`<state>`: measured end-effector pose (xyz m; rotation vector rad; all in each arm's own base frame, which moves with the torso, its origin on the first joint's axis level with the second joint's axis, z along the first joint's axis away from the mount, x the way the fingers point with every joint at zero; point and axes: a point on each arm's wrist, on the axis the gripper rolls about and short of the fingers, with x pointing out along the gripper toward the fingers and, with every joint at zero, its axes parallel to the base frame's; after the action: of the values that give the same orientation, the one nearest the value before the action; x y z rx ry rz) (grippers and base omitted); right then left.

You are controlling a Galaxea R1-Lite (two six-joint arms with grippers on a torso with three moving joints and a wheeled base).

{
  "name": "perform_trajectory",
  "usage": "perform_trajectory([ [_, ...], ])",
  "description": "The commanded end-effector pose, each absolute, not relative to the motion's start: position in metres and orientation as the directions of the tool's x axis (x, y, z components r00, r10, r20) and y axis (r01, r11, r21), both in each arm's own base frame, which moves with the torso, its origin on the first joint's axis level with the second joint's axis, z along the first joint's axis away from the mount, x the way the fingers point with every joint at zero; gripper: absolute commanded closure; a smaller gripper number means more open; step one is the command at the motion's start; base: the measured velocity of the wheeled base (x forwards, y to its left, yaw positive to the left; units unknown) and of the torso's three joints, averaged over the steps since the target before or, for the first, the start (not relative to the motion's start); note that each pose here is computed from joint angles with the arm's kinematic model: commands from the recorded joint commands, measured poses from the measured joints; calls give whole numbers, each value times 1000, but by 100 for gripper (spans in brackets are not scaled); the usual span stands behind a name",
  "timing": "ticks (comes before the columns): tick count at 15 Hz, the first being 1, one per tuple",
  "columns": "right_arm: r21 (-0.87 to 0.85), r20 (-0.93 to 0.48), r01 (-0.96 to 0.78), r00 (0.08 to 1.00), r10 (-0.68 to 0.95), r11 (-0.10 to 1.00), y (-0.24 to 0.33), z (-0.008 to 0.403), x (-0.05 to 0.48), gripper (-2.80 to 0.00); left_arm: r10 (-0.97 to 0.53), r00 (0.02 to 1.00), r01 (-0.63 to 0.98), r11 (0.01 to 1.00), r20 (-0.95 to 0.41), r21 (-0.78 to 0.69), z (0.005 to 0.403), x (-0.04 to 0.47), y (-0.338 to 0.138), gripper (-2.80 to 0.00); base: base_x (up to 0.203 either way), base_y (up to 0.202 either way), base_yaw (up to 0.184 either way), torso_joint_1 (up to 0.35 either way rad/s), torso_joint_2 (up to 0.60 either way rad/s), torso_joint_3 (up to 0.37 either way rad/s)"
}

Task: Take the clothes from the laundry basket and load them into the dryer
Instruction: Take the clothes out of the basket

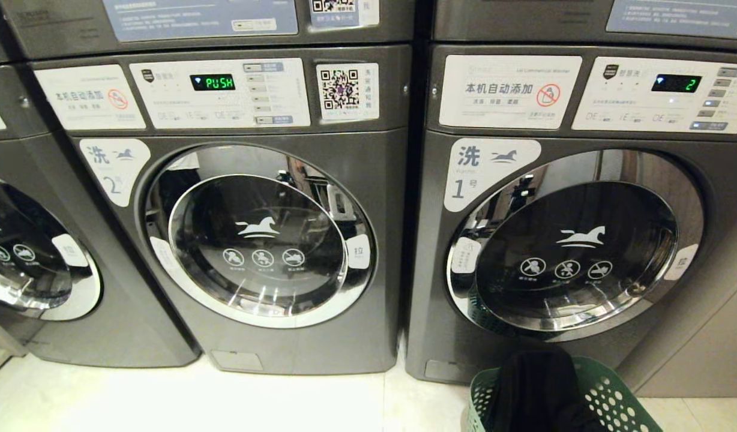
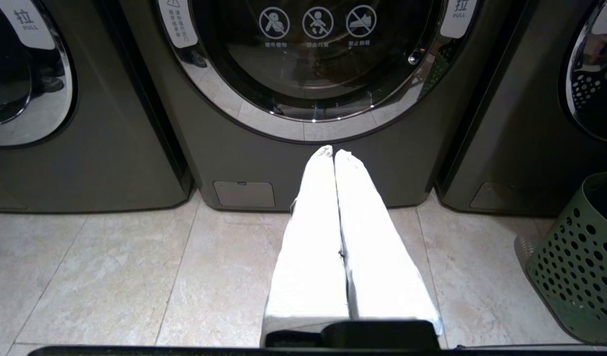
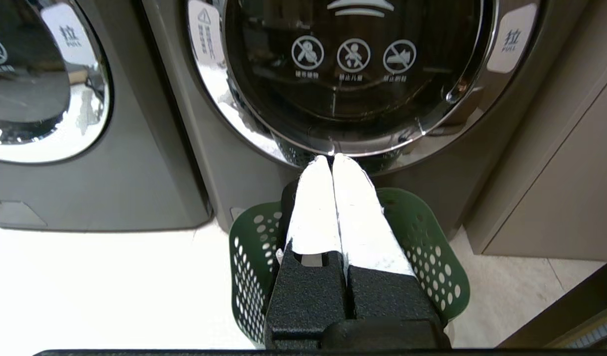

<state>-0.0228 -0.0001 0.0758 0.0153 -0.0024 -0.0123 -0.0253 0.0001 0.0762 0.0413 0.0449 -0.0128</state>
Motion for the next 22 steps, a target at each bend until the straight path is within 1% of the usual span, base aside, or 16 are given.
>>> perform_trajectory([
  [1, 15, 3, 12, 1000, -12, 1000, 0, 76, -23, 0, -12, 999, 14, 999, -44, 41, 76, -25, 0, 0, 0, 0, 0, 2, 2, -198],
  [22, 15, 3, 12, 1000, -12, 1000, 0, 76, -23, 0, -12, 999, 14, 999, -44, 40, 76, -25, 0, 0, 0, 0, 0, 3, 3, -197],
])
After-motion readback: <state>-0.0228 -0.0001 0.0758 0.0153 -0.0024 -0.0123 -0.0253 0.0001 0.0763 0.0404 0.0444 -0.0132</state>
